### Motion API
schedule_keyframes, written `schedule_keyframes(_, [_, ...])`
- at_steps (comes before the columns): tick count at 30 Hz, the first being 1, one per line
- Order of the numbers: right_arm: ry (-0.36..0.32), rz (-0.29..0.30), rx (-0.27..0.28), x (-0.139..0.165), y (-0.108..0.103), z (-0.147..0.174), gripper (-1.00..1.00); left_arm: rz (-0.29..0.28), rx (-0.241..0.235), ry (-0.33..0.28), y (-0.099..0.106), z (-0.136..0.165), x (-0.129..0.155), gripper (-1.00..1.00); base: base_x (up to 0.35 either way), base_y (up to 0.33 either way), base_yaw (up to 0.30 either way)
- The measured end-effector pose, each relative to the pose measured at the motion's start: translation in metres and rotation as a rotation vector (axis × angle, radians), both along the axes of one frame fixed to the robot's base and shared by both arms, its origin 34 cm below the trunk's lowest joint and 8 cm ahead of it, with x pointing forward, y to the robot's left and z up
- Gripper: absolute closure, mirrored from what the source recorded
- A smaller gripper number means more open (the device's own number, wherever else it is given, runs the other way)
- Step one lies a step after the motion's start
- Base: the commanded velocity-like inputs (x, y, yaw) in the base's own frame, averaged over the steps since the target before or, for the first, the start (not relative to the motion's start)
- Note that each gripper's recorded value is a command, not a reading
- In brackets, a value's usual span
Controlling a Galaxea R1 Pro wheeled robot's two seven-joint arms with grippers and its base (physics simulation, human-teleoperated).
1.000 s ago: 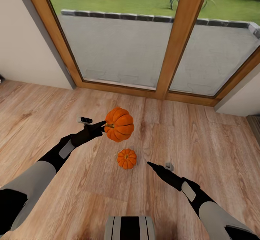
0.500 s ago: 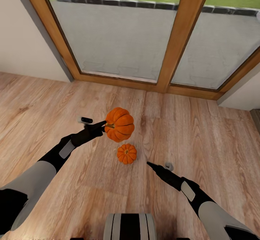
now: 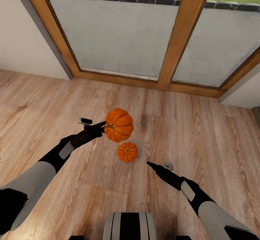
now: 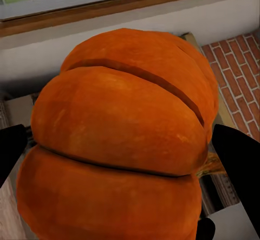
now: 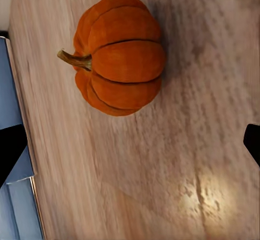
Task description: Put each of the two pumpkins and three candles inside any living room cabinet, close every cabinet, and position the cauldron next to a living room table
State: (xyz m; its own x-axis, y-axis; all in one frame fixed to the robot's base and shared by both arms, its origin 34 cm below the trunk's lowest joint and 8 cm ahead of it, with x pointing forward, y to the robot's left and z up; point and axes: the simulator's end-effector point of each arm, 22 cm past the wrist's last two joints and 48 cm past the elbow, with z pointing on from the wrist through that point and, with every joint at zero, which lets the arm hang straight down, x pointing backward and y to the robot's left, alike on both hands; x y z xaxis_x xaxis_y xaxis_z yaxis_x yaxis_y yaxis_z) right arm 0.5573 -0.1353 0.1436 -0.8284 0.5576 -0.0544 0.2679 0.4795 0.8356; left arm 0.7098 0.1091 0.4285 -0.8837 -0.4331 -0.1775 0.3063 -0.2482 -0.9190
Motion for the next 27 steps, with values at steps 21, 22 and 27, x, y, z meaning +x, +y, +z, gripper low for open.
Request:
schedule_keyframes(21, [0.020, -0.003, -0.042, -0.0019, -0.0072, -0.0083, -1.00, 0.005, 0.001, 0.001, 0.0004, -0.0014, 0.0003, 1.00, 0.037, 0.113, 0.000])
schedule_keyframes(22, [0.020, -0.003, -0.043, -0.0018, -0.0073, -0.0084, -1.00, 0.005, 0.001, 0.001, 0.0004, -0.0013, 0.0003, 1.00, 0.000, 0.000, 0.000])
schedule_keyframes(27, [0.021, -0.003, -0.044, -0.0018, -0.0075, -0.0085, -1.00, 0.004, 0.000, 0.001, -0.0002, -0.0013, -0.0001, 1.00, 0.000, 0.000, 0.000])
